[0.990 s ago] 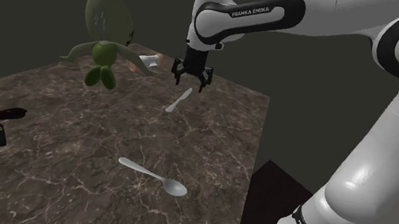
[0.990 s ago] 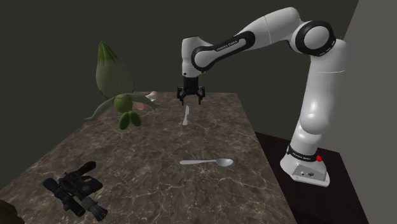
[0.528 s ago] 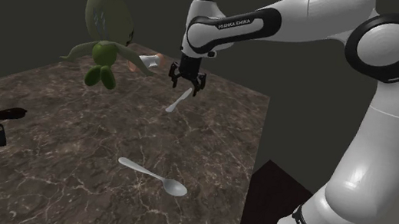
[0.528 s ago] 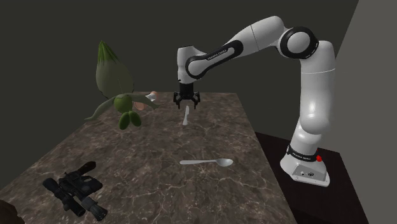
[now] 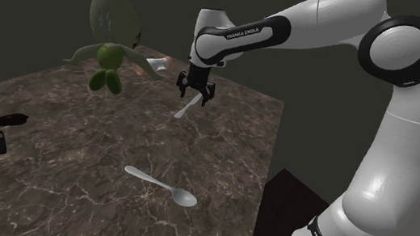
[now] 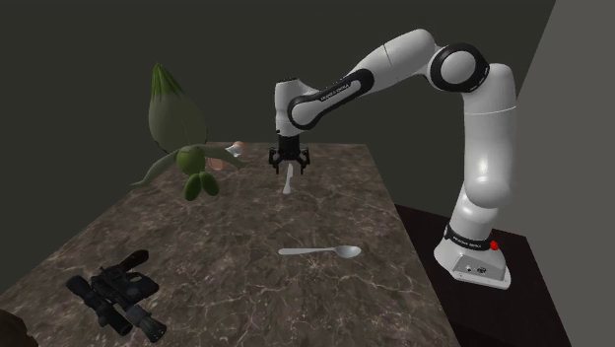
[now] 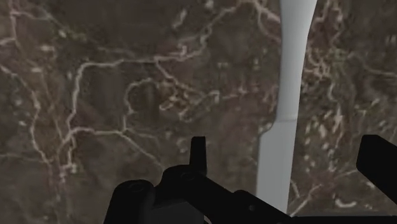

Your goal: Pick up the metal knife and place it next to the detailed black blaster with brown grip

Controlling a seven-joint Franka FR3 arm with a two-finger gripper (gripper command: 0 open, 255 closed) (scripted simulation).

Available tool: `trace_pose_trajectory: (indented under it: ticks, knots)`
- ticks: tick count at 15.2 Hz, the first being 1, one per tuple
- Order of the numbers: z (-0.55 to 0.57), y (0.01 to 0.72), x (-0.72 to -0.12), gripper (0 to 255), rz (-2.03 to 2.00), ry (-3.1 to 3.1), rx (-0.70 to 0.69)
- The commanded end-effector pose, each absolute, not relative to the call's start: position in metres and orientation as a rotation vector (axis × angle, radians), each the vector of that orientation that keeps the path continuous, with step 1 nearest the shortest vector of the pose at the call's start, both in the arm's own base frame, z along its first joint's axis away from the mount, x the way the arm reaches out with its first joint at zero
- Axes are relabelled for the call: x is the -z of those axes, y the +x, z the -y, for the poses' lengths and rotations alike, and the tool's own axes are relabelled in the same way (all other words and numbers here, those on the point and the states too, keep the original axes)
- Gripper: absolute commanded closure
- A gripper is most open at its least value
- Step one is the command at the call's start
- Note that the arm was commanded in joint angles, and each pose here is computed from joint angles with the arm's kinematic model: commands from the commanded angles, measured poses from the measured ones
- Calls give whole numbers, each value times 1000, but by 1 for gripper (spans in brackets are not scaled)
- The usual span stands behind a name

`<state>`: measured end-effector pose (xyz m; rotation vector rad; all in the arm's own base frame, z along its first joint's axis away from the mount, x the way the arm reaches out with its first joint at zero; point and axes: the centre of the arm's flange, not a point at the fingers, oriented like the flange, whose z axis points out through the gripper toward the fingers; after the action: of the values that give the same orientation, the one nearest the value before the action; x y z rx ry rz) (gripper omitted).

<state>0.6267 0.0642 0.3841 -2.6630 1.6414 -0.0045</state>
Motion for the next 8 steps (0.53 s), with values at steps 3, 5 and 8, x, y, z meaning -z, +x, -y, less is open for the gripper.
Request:
trace_pose_trajectory:
  ticks: [3,5,8]
  knots:
    - [-64,627,-384,0,-1641,-2663,5]
    - [-64,627,-384,255,-1641,-2663,5]
    - [-64,627,-384,255,-1641,-2663,5]
